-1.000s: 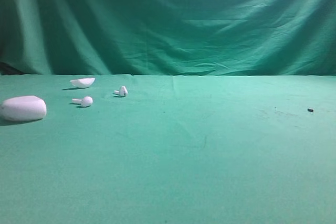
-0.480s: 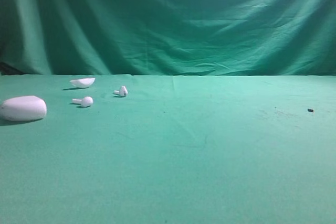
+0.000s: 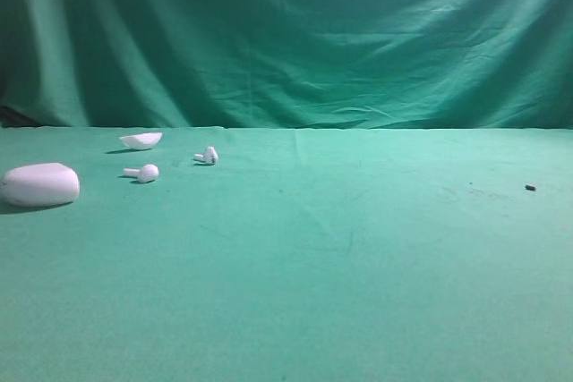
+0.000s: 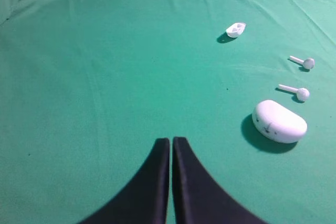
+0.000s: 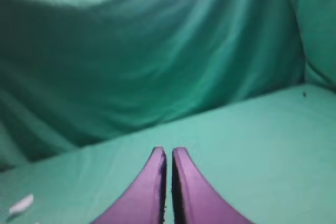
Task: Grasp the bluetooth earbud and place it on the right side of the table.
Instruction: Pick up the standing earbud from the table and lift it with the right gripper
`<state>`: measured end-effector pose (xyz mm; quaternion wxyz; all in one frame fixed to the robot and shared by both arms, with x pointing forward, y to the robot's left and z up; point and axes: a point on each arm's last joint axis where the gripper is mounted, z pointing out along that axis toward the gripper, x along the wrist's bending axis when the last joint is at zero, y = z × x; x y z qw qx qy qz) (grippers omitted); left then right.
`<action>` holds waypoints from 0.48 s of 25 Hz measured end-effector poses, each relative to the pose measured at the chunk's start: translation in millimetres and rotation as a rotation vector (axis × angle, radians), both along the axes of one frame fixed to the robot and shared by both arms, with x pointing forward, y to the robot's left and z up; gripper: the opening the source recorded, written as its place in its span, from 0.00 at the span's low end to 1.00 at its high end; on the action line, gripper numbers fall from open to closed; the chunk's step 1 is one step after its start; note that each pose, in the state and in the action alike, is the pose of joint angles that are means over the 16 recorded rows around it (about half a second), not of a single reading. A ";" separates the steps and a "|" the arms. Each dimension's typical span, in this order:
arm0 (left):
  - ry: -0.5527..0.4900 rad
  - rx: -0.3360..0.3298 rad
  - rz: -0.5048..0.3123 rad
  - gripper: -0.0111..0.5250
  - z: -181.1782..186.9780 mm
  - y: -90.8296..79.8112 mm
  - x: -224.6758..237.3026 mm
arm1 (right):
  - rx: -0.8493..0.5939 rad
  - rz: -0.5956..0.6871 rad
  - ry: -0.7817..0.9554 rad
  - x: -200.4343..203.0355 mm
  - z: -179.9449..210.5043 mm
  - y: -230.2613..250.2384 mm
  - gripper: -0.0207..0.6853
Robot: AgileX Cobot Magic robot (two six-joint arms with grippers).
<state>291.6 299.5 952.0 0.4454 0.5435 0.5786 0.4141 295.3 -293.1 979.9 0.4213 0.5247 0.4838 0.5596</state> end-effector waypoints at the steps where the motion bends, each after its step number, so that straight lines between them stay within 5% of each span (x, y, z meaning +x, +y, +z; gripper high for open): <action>1: 0.000 0.000 0.000 0.02 0.0 0.0 0.0 | 0.009 0.001 -0.011 0.4 5.0 0.2 0.03; 12: 0.000 0.000 0.000 0.02 0.0 0.0 0.0 | -0.034 0.007 0.195 29.6 60.2 3.6 0.03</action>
